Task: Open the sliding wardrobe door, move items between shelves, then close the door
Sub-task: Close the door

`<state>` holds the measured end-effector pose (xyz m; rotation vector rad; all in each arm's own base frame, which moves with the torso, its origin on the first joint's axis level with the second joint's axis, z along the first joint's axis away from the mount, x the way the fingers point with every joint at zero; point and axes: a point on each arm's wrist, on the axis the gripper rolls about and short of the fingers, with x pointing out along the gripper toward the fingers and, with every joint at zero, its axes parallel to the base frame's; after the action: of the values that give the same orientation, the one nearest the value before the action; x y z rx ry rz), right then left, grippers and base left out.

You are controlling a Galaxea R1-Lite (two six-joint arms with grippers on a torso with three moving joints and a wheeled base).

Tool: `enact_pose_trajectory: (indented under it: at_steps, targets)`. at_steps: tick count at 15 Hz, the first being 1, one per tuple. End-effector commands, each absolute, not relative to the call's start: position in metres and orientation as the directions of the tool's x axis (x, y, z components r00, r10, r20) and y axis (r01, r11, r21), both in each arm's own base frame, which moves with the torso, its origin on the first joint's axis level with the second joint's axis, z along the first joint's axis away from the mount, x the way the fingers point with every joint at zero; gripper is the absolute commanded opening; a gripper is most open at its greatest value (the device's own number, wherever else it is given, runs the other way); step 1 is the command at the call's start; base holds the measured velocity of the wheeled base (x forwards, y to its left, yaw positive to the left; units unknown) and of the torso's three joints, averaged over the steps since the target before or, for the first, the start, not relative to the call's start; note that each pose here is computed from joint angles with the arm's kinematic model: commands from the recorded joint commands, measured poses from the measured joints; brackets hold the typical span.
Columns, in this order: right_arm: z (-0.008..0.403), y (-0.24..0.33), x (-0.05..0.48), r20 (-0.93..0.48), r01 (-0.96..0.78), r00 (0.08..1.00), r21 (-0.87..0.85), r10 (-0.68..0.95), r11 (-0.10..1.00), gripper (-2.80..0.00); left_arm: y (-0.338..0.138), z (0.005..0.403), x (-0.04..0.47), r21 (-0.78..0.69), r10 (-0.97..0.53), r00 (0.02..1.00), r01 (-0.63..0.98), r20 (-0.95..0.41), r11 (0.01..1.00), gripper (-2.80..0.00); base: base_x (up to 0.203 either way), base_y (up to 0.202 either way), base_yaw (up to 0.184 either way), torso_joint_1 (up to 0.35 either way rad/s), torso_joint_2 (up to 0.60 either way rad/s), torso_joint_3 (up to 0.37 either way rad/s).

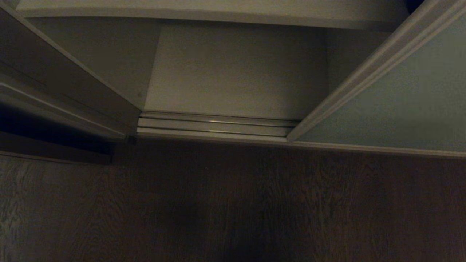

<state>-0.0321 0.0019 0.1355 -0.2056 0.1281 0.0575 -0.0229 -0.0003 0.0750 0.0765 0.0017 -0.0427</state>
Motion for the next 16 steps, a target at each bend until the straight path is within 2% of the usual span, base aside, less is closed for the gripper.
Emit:
enact_pose_trajectory:
  at_steps: [1,4,6,9,16]
  targets:
    - [0.117,0.002,-0.043,-0.063,-0.068,0.996,-0.21,0.056,0.975,-2.8,0.0,0.075,-0.023,0.078,-0.043,0.999,0.043,-0.004,0.996,-2.8,0.0,0.0,0.0,0.0,0.0,0.0]
    - [0.083,0.001,-0.03,-0.065,-0.061,0.997,-0.204,0.049,0.977,-2.8,0.0,0.075,-0.023,0.077,-0.043,0.999,0.043,-0.003,0.996,-2.8,0.0,0.0,0.0,0.0,0.0,0.0]
    - [0.082,0.001,-0.024,0.052,-0.036,0.998,-0.202,0.047,0.979,-2.8,0.0,0.075,-0.023,0.076,-0.043,0.999,0.043,-0.005,0.996,-2.8,0.0,0.0,0.0,0.0,0.0,0.0]
    - [0.072,0.0,-0.023,-0.033,0.006,0.999,-0.058,-0.007,0.998,-2.8,0.0,0.075,-0.023,0.076,-0.043,0.999,0.043,-0.005,0.996,-2.8,0.0,0.0,0.0,0.0,0.0,0.0]
    - [0.071,0.0,-0.023,-0.039,0.009,0.999,-0.073,-0.012,0.997,-2.8,0.0,0.075,-0.023,0.076,-0.043,0.999,0.043,-0.005,0.996,-2.8,0.0,0.0,0.0,0.0,0.0,0.0]
